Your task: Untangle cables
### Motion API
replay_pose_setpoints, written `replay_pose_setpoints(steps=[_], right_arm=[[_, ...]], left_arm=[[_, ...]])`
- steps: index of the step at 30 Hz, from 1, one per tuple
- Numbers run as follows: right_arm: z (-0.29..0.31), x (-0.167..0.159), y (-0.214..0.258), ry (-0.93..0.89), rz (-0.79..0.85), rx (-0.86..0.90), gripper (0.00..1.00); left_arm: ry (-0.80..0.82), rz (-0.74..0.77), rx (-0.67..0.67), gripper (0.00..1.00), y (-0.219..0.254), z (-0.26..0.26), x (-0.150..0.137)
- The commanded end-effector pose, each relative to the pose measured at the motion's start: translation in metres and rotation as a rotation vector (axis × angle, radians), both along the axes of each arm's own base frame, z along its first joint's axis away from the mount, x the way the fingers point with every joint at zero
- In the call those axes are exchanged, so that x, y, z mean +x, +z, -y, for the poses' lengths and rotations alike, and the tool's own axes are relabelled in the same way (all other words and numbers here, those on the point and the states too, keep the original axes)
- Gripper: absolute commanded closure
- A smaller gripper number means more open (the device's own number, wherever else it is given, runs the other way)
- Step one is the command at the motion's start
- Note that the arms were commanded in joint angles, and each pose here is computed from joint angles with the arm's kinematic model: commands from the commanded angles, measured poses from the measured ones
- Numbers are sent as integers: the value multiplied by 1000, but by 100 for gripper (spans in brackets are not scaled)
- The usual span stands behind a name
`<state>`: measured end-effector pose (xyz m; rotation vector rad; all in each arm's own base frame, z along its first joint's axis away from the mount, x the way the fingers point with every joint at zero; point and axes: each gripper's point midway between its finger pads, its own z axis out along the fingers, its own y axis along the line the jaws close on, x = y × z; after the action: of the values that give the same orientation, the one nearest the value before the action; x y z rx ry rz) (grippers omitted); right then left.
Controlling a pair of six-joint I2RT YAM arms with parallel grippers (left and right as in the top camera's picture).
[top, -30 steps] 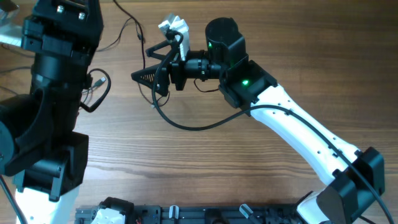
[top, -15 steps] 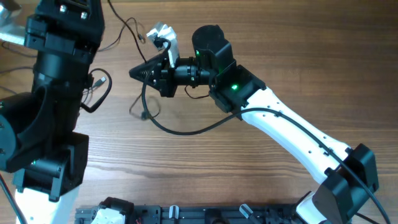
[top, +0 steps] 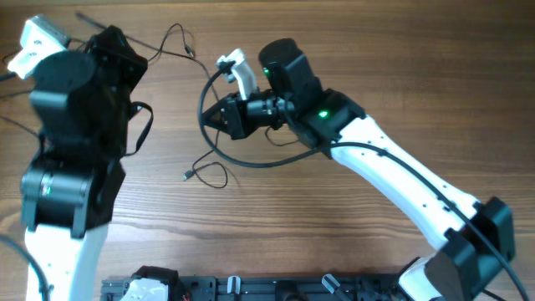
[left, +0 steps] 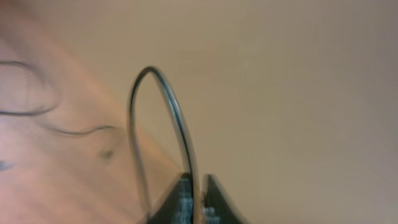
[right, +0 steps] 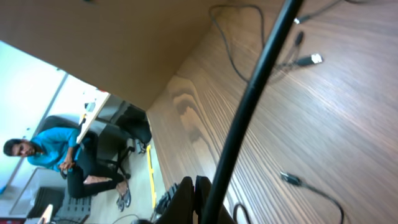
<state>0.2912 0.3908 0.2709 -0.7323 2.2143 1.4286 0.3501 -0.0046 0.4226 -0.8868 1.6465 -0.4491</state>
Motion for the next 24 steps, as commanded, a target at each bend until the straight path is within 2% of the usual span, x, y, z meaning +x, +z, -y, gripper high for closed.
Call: replay_pose_setpoints(steps=[1, 3, 6, 8, 10, 12, 16, 21, 24], right_arm=[[16, -11, 35, -23, 33, 34, 96], [22, -17, 41, -29, 17, 33, 96], [28, -24, 51, -39, 3, 37, 96], [33, -26, 59, -52, 2, 50, 96], [38, -26, 66, -66, 0, 61, 96], [45, -24, 72, -89, -14, 71, 96], [61, -13, 79, -144, -25, 84, 96], [76, 3, 79, -235, -135, 98, 96], [79, -1, 83, -189, -145, 121, 96]], left_arm=[[154, -132, 107, 59, -34, -29, 10], [142, -206, 121, 44, -54, -27, 15], [82, -320, 121, 32, -86, -16, 22], [37, -360, 107, 21, -97, -8, 25], [-42, -386, 103, 10, -104, 4, 24], [-187, -404, 170, 1, -106, 21, 25], [-448, -405, 205, 0, -109, 57, 17], [-787, -289, 155, 0, -87, 111, -3], [-880, -226, 127, 0, -73, 126, -12]])
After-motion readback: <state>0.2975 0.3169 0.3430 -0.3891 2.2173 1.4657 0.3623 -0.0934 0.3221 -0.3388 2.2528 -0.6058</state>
